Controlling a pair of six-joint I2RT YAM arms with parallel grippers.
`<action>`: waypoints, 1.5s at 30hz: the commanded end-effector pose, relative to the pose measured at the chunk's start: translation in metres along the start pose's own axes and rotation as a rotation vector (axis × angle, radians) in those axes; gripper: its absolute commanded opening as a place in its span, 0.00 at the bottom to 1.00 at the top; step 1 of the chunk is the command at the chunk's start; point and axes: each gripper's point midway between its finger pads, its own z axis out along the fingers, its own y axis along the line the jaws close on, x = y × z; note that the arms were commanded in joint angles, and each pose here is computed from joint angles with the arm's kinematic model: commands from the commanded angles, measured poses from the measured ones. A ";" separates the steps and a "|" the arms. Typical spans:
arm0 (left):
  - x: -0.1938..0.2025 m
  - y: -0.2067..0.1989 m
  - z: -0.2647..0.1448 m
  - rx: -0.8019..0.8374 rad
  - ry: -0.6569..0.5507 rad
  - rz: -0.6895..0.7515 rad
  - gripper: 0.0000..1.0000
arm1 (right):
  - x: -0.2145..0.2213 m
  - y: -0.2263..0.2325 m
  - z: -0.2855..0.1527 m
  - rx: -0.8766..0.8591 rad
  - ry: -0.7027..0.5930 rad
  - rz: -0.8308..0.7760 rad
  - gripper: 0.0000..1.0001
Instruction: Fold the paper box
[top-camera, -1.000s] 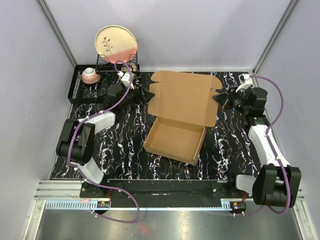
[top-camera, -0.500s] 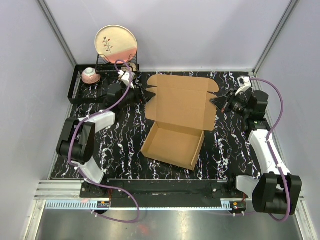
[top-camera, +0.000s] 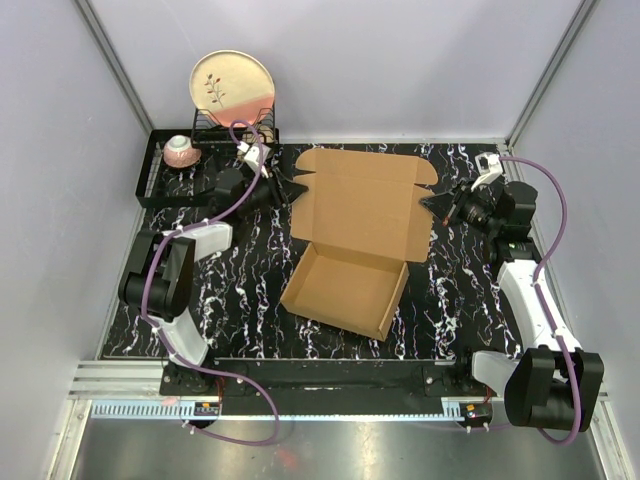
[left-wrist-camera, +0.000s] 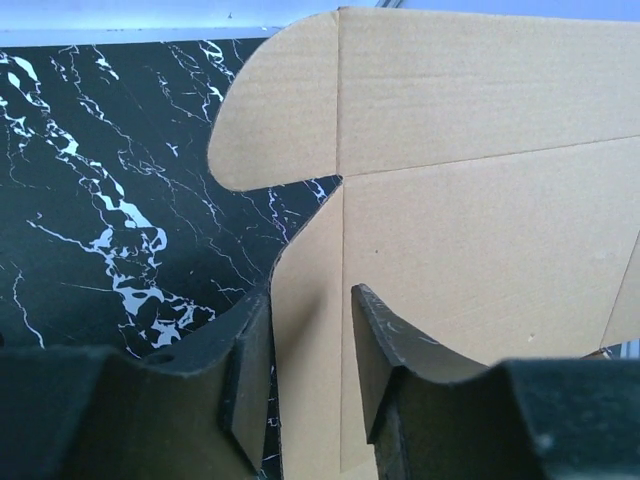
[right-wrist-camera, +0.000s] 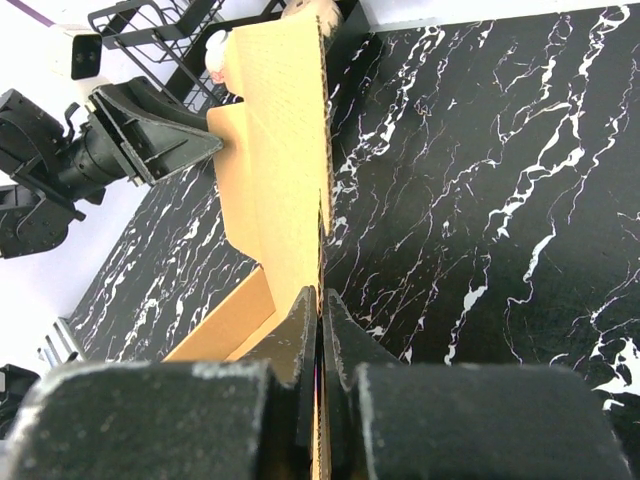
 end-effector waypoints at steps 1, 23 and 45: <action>-0.033 -0.020 -0.004 0.064 -0.099 0.090 0.35 | 0.000 0.003 0.000 0.000 -0.009 -0.007 0.00; -0.053 -0.065 -0.047 -0.131 -0.263 0.279 0.00 | 0.024 -0.029 0.011 0.426 -0.098 -0.141 0.00; 0.001 -0.091 -0.096 -0.349 -0.509 0.332 0.00 | 0.056 -0.027 0.016 0.650 -0.261 -0.288 0.00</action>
